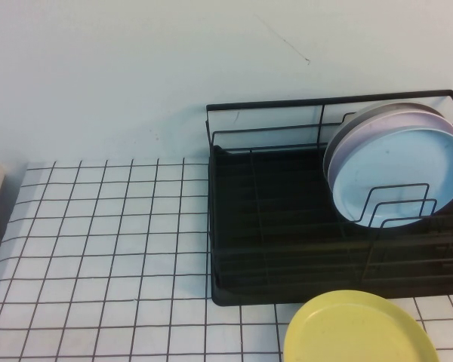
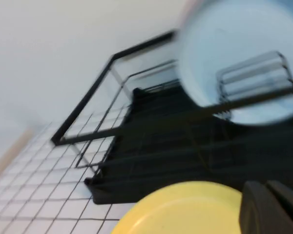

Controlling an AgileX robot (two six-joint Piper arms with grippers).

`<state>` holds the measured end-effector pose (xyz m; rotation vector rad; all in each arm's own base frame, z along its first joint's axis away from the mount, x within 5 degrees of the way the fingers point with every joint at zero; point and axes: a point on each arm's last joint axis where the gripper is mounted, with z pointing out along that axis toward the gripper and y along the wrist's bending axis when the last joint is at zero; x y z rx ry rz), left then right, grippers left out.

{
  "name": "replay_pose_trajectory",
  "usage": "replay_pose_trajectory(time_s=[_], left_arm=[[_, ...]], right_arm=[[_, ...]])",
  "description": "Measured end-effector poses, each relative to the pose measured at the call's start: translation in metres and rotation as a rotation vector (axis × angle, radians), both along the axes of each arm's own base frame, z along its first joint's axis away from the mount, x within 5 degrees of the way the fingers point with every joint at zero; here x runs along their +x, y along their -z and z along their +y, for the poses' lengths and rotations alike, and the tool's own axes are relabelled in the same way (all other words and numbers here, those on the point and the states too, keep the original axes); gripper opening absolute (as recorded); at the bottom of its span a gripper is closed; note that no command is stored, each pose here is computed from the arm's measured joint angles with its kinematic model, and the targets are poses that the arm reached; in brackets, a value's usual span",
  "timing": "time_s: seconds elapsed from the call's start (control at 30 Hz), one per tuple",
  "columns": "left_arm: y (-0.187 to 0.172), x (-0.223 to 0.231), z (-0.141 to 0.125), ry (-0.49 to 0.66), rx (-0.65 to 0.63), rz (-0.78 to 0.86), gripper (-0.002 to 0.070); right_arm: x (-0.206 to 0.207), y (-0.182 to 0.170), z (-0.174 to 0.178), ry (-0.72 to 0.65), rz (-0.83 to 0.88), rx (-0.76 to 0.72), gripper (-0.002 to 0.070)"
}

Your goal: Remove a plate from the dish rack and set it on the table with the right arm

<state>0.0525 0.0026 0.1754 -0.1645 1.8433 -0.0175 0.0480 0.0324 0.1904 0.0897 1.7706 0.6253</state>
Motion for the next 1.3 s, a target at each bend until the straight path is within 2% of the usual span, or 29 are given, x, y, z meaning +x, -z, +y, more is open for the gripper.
replay_pose_trajectory(time_s=[0.1, 0.23, 0.37, 0.5, 0.6, 0.67, 0.77, 0.87, 1.03, 1.3], left_arm=[[0.0, 0.0, 0.0, 0.0, 0.0, 0.0, -0.0004], [0.0, 0.0, 0.0, 0.0, 0.0, 0.0, -0.0004], [0.0, 0.0, 0.0, 0.0, 0.0, 0.0, -0.0004], [0.0, 0.0, 0.0, 0.0, 0.0, 0.0, -0.0004], [0.0, 0.0, 0.0, 0.0, 0.0, 0.0, -0.0004], [0.0, 0.0, 0.0, 0.0, 0.0, 0.0, -0.0004], [0.0, 0.0, 0.0, 0.0, 0.0, 0.0, -0.0004], [0.0, 0.0, 0.0, 0.0, 0.0, 0.0, -0.0004], [0.0, 0.0, 0.0, 0.0, 0.0, 0.0, -0.0004], [0.0, 0.0, 0.0, 0.0, 0.0, 0.0, -0.0004]], right_arm=[[-0.006, -0.038, 0.005, -0.096, -0.137, -0.212, -0.0002], [0.003, -0.107, 0.002, -0.094, -0.253, -0.49, -0.0002], [0.039, -0.141, -0.004, -0.123, -0.208, -0.804, -0.0002], [0.091, -0.146, -0.005, -0.267, -0.109, -1.05, -0.0001], [0.126, -0.148, -0.003, -0.361, -0.065, -1.107, 0.0041], [0.152, -0.145, -0.001, -0.415, -0.036, -1.107, 0.0114], [0.183, -0.139, 0.002, -0.494, -0.008, -1.119, 0.0273], [0.211, -0.13, 0.003, -0.567, 0.003, -1.163, 0.037], [0.247, -0.122, 0.004, -0.622, 0.002, -1.208, 0.0407], [0.287, -0.114, 0.005, -0.645, 0.012, -1.214, 0.0403]])
